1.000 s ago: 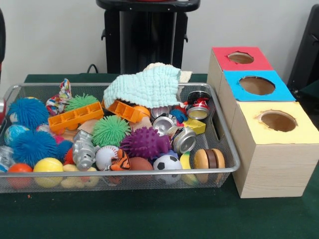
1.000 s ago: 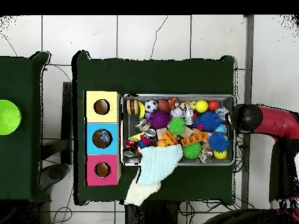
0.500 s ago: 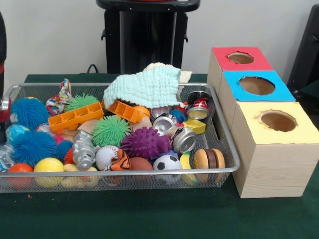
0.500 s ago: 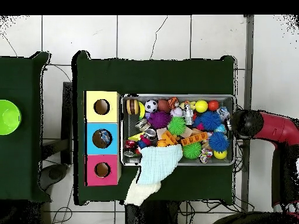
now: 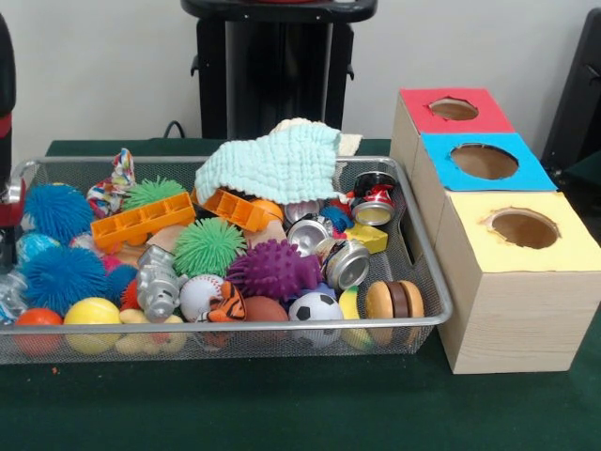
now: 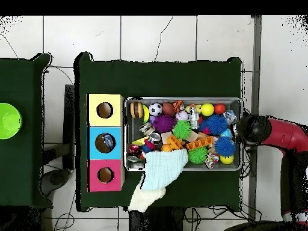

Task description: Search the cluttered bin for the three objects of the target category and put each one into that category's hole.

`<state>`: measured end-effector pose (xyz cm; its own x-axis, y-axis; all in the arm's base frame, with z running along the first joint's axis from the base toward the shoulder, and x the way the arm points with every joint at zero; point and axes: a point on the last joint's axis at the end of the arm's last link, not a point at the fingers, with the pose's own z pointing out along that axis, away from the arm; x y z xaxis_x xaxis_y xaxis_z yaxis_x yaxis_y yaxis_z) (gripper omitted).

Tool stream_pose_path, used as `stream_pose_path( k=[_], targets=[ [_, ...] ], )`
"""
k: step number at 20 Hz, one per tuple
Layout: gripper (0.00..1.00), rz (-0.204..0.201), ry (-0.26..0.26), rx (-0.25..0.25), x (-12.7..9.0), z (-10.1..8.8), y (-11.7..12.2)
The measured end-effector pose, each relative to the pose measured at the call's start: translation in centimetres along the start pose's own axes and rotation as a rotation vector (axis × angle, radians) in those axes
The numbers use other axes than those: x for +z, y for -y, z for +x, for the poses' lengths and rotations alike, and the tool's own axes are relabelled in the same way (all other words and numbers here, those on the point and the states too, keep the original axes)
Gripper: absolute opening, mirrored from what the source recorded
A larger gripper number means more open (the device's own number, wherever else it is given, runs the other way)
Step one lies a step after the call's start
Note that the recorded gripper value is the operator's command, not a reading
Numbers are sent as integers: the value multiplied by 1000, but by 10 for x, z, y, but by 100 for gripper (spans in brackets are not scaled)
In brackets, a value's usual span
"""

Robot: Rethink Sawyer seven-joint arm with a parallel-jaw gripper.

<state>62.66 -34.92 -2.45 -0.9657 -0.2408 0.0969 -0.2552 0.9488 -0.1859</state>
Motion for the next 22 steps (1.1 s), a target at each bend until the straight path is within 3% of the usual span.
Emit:
stream_pose_path(
  k=[5, 12, 17, 18, 22],
  targets=[
    [100, 8, 44, -1, 2, -6, -2],
    [100, -24, 192, 43, 7, -11, -4],
    [100, -39, 262, 67, 8, -8, -4],
    [0, -36, 269, 66, 8, -8, -4],
    [0, -22, 277, 70, 6, -7, 2]
  ],
)
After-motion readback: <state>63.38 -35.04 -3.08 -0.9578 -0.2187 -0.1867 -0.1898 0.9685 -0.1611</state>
